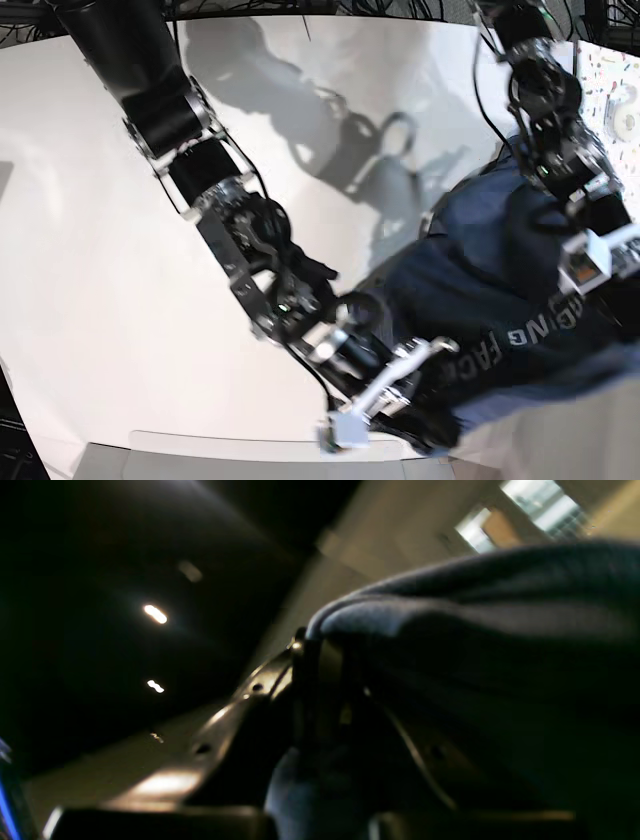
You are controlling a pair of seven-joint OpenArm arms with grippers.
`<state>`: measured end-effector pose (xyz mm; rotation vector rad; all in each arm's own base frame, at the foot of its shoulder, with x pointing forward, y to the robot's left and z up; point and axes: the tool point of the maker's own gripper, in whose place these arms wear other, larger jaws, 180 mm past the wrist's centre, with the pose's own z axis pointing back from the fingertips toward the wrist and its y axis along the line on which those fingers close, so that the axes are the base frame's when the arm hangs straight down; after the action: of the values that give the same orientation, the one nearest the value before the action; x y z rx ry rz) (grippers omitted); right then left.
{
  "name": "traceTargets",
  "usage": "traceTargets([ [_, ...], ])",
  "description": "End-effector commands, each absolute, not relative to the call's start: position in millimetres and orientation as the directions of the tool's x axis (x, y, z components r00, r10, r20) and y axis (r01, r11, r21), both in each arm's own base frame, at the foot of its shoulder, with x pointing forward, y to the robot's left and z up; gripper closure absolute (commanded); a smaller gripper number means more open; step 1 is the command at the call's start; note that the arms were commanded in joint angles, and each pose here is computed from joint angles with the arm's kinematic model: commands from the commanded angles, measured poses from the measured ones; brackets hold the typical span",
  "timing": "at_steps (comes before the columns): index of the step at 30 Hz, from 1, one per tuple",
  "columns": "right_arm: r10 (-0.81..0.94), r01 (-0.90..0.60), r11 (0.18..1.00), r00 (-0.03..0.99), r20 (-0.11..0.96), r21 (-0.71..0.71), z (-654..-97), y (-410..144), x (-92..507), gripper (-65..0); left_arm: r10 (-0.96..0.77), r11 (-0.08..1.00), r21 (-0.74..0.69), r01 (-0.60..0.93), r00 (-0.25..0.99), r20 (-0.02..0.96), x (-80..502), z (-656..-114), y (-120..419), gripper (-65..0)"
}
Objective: Layout the t-shirt on the table in an organized manner, then fold the t-shirt properly
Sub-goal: 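Lower the stretched shirt onto the table with both grippers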
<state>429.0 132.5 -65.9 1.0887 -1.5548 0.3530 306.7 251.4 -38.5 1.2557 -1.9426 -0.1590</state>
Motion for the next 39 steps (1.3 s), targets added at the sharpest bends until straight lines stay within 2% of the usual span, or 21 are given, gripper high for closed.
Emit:
traceTargets([
  [1, -0.469, -0.793, 0.516, 0.053, 0.882, 0.323, -56.5, 126.4, 425.3, 0.0, -0.809, 0.509, 0.472, -0.720, -0.213, 0.547, 302.1, -34.8, 243.8, 0.0],
  [6, -0.394, -0.758, 0.559, 0.113, 0.912, 0.336, -111.0, 95.1, 406.9, 0.0, -0.722, 0.610, 0.481, -0.630, -0.192, 0.665, 302.1, -83.0, 217.5, 0.0],
  [10, -0.305, -0.739, 0.586, 0.177, 0.936, 0.331, -149.1, 76.6, 390.1, 0.0, -0.681, 0.654, 0.484, -0.582, -0.174, 0.711, 299.4, -105.0, 203.2, 0.0],
  [14, -0.207, -0.730, 0.603, 0.245, 0.947, 0.321, -179.4, 64.4, 374.3, 0.0, -0.662, 0.676, 0.503, -0.538, -0.144, 0.735, 294.2, -124.4, 194.6, 0.0],
  [22, 0.014, -0.718, 0.657, 0.319, 0.948, 0.232, -212.2, 24.6, 362.1, 0.0, -0.664, 0.679, 0.582, -0.448, -0.036, 0.747, 272.5, -167.7, 192.2, 0.0],
  [30, 0.222, -0.604, 0.780, 0.511, 0.830, 0.164, -250.1, -54.8, 371.7, 0.0, -0.637, 0.720, 0.628, -0.297, 0.077, 0.767, 240.6, -218.5, 172.8, 0.0],
  [34, 0.332, -0.585, 0.799, 0.621, 0.710, 0.138, -276.7, -80.0, 356.3, 0.0, -0.600, 0.760, 0.614, -0.213, 0.134, 0.789, 230.9, -241.0, 155.1, 0.0],
  [36, 0.375, -0.585, 0.804, 0.642, 0.669, 0.111, -285.1, -86.3, 351.0, 0.0, -0.587, 0.771, 0.609, -0.185, 0.163, 0.793, 230.5, -248.7, 149.0, 0.0],
  [39, 0.427, -0.566, 0.824, 0.664, 0.614, 0.039, -295.6, -104.5, 348.8, 0.0, -0.670, 0.729, 0.681, -0.068, 0.134, 0.730, 231.3, -258.8, 123.6, 0.0],
])
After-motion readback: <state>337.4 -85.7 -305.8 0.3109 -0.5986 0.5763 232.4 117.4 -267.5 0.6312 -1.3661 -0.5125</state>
